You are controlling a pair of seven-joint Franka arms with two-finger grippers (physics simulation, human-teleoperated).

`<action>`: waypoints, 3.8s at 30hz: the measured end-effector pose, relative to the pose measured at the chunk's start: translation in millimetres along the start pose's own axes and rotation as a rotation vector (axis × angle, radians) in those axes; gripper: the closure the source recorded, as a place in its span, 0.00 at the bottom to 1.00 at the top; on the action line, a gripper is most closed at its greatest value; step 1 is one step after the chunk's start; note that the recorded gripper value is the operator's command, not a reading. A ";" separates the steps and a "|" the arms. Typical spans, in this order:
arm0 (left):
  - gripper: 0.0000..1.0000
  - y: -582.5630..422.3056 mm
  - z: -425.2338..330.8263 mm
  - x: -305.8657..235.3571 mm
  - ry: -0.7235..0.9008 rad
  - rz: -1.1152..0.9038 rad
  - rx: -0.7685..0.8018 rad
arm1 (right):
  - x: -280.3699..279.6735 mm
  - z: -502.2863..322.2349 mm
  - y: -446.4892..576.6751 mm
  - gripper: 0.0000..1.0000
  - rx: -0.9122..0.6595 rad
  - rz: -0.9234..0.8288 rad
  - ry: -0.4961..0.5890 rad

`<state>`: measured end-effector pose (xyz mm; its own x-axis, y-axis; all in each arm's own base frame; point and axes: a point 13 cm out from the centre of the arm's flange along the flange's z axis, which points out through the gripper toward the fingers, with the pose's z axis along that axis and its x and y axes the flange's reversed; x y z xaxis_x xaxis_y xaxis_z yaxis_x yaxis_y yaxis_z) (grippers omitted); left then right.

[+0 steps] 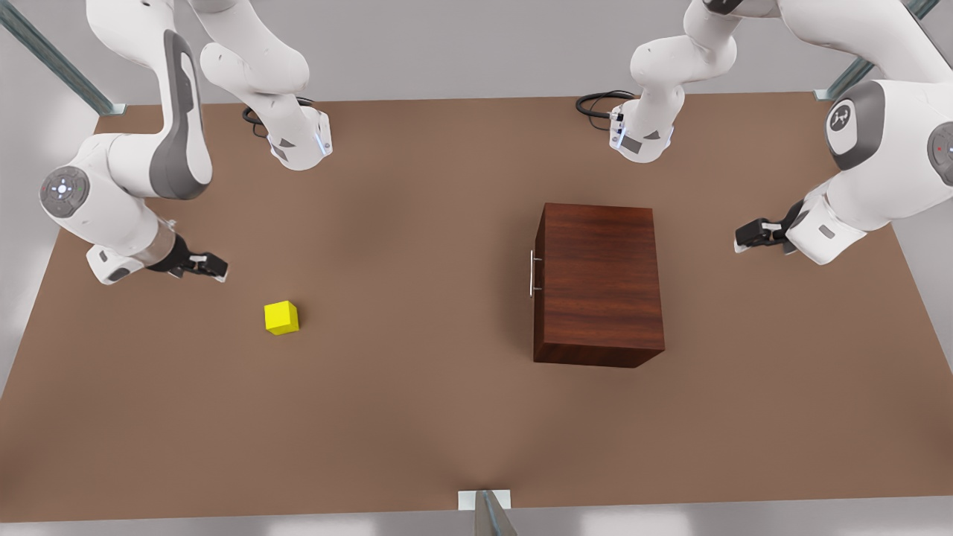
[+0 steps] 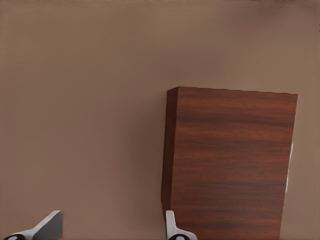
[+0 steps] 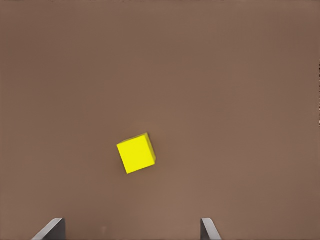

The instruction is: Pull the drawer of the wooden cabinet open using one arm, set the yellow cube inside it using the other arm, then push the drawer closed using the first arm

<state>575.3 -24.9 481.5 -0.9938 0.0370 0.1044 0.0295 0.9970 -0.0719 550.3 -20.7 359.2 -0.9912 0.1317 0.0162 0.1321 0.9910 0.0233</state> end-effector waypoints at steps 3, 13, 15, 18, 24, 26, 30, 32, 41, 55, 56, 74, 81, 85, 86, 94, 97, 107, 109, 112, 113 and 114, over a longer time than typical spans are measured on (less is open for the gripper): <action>0.00 -5.7 -1.4 -2.9 -0.012 0.008 0.004 | -13.9 -1.7 -2.6 0.00 -0.004 0.015 -0.018; 0.00 -287.4 99.6 34.1 0.060 0.394 -0.156 | -23.1 42.7 51.6 0.00 -0.006 0.310 0.031; 0.00 -346.8 132.6 50.0 0.049 0.438 -0.168 | -27.4 63.9 57.3 0.00 -0.006 0.389 0.035; 0.00 -399.1 190.7 50.3 0.028 0.419 -0.163 | -40.5 98.0 42.7 0.00 -0.008 0.534 0.044; 0.00 -429.9 258.6 28.2 -0.056 0.296 -0.192 | -61.0 141.9 32.1 0.00 -0.019 0.748 0.026; 0.00 -431.4 264.5 24.1 -0.104 0.273 -0.227 | -61.5 148.3 30.6 0.00 -0.024 0.806 0.016; 0.00 -419.7 289.0 21.6 -0.162 0.246 -0.325 | -36.5 181.0 22.9 0.00 -0.016 0.909 0.022; 0.00 -418.3 296.9 21.2 -0.183 0.231 -0.352 | -35.7 189.4 22.3 0.00 -0.024 0.952 0.010; 0.00 -397.3 325.2 22.3 -0.229 0.171 -0.456 | -11.6 232.8 20.4 0.00 -0.011 1.091 0.025; 0.00 -387.9 339.6 24.0 -0.265 0.097 -0.503 | 7.9 280.0 25.6 0.00 0.043 1.160 0.059; 0.00 -388.3 339.5 23.5 -0.268 0.091 -0.501 | 8.1 281.3 26.2 0.00 0.043 1.164 0.059; 0.00 -413.0 357.9 31.2 -0.286 0.039 -0.473 | 4.5 314.6 34.9 0.01 0.039 1.185 0.042; 0.00 -425.7 354.8 34.4 -0.307 0.025 -0.464 | 1.3 313.2 32.1 0.26 0.033 1.198 0.030; 0.00 -429.1 358.7 38.4 -0.308 0.018 -0.465 | -1.9 308.6 32.0 0.29 0.027 1.200 0.020; 0.00 -431.8 358.5 39.4 -0.310 0.016 -0.461 | -3.5 306.0 32.0 0.29 0.024 1.201 0.015; 0.00 -451.0 355.6 44.2 -0.325 -0.006 -0.432 | -26.4 260.1 20.6 0.29 -0.012 1.227 -0.040; 0.00 -458.3 353.5 46.6 -0.333 -0.011 -0.423 | -38.0 235.9 11.2 0.29 -0.022 1.246 -0.058; 0.00 -477.9 356.2 51.3 -0.350 -0.027 -0.401 | -74.6 159.1 -20.2 0.29 -0.021 1.307 -0.078; 0.00 -482.6 356.7 53.3 -0.353 -0.029 -0.395 | -78.2 149.0 -23.0 0.29 -0.015 1.313 -0.071; 0.00 -487.3 356.7 56.6 -0.358 -0.032 -0.391 | -76.4 143.8 -25.5 0.29 0.001 1.321 -0.052; 0.00 -488.6 355.9 56.8 -0.361 -0.034 -0.389 | -77.1 140.8 -25.5 0.29 0.004 1.322 -0.048; 0.00 -491.2 355.5 57.1 -0.365 -0.036 -0.386 | -76.8 139.4 -25.2 0.29 0.007 1.322 -0.043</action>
<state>466.2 -536.8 170.1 -0.9654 0.0444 -0.2570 -0.0367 0.9524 0.3027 621.2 -52.2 218.1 -0.1156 0.9932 -0.0092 0.9932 0.1157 0.0093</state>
